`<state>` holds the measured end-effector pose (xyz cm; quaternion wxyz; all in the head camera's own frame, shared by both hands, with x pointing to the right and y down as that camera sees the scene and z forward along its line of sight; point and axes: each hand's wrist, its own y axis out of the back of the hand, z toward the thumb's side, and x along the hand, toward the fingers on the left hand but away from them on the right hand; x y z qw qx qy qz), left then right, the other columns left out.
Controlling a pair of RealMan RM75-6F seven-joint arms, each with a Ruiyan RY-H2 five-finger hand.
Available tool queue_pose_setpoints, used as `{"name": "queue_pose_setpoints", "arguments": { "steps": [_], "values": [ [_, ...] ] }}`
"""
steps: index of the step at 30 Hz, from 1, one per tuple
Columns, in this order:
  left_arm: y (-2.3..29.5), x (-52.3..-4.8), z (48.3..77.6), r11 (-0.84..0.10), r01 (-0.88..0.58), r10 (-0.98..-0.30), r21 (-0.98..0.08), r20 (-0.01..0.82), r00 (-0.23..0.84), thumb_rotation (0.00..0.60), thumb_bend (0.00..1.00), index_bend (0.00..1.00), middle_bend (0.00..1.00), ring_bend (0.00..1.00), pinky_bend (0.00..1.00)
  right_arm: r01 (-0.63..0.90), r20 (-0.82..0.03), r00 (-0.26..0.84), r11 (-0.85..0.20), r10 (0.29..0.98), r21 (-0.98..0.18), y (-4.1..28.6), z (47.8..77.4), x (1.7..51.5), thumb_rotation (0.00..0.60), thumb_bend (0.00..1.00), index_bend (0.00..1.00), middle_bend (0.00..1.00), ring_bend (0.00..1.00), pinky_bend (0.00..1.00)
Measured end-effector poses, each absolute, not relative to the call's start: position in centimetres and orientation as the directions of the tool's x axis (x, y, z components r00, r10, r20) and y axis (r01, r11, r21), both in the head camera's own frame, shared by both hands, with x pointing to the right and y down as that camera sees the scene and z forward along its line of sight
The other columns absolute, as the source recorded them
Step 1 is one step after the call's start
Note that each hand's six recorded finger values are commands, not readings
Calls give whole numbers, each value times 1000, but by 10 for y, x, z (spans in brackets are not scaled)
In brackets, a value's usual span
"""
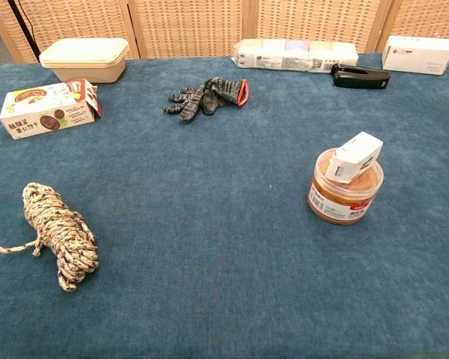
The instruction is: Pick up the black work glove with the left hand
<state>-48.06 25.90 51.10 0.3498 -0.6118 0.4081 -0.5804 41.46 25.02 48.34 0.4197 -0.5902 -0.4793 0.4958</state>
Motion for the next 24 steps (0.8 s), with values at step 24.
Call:
{"name": "queue_pose_setpoints", "arguments": {
  "steps": [24],
  "values": [
    [154,-413,556,-544,-140,-835,-827,519,180,600,138,0,0,0,0,126,-239,18,-239,971,-963,242,504,421,600,0,0,0,0,0]
  ]
}}
